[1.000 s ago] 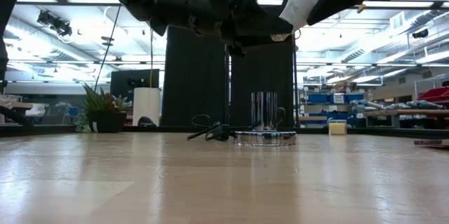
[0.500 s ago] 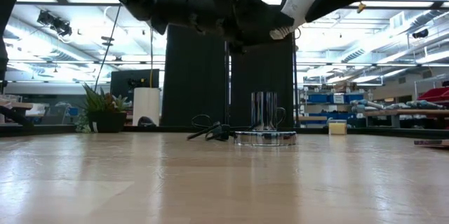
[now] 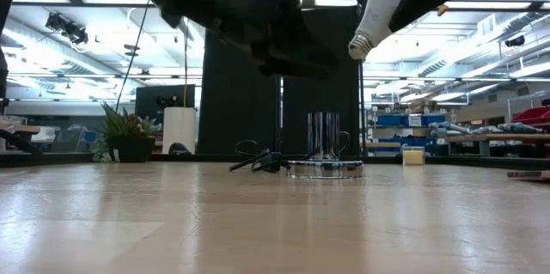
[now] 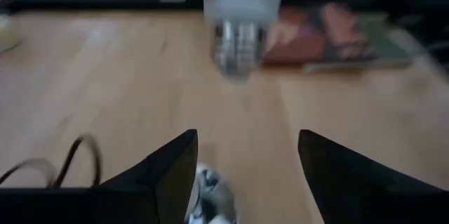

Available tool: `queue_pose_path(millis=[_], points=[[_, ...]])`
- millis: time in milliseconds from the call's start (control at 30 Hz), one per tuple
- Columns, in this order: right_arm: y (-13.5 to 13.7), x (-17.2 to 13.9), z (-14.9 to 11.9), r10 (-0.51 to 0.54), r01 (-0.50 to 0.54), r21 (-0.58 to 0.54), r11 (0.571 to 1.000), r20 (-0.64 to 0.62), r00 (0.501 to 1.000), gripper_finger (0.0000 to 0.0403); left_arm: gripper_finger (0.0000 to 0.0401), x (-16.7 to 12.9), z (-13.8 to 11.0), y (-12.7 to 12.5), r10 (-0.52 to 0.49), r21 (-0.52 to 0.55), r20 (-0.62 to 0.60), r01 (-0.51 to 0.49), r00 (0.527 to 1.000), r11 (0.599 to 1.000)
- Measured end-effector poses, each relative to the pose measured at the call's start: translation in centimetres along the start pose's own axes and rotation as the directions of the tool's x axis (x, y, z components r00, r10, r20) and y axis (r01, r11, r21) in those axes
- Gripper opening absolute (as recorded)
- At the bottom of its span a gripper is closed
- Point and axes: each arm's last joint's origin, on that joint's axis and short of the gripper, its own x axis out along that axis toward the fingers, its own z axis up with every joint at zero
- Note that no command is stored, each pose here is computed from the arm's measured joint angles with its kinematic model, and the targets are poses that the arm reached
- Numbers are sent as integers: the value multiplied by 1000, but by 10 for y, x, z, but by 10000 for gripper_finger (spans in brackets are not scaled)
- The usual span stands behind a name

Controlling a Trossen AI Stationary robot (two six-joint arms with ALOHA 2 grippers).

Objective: Screw lightbulb
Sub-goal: Insert the white lightbulb into the silver lamp

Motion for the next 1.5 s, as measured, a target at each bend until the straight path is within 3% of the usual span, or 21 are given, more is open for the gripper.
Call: queue_pose_path(millis=[233, 533, 633, 833, 1133, 1500], points=[[-10, 0, -5, -19, 22, 242, 970, -18, 1000, 268, 242, -3, -13, -30, 215, 59, -38, -212, 976, 975], [-27, -10, -3, -11, 8, 457, 889, 5, 1000, 268, 241, -14, -58, -27, 307, -103, 71, -299, 949, 949], [-32, -12, -3, -23, 15, 503, 864, 10, 1000, 268, 241, -19, -70, -24, 355, -104, 72, -347, 932, 932], [-36, 2, -3, 52, -31, 541, 840, -22, 998, 267, 241, -16, -78, -22, 359, -99, 66, -352, 931, 931], [-51, 33, 15, 143, -39, 533, 845, -156, 977, 269, 241, 7, -89, -26, 346, -117, 96, -334, 933, 935], [-81, 61, 37, 236, -43, 565, 824, -272, 933, 270, 241, 30, -85, -22, 449, -86, 104, -441, 888, 893]])
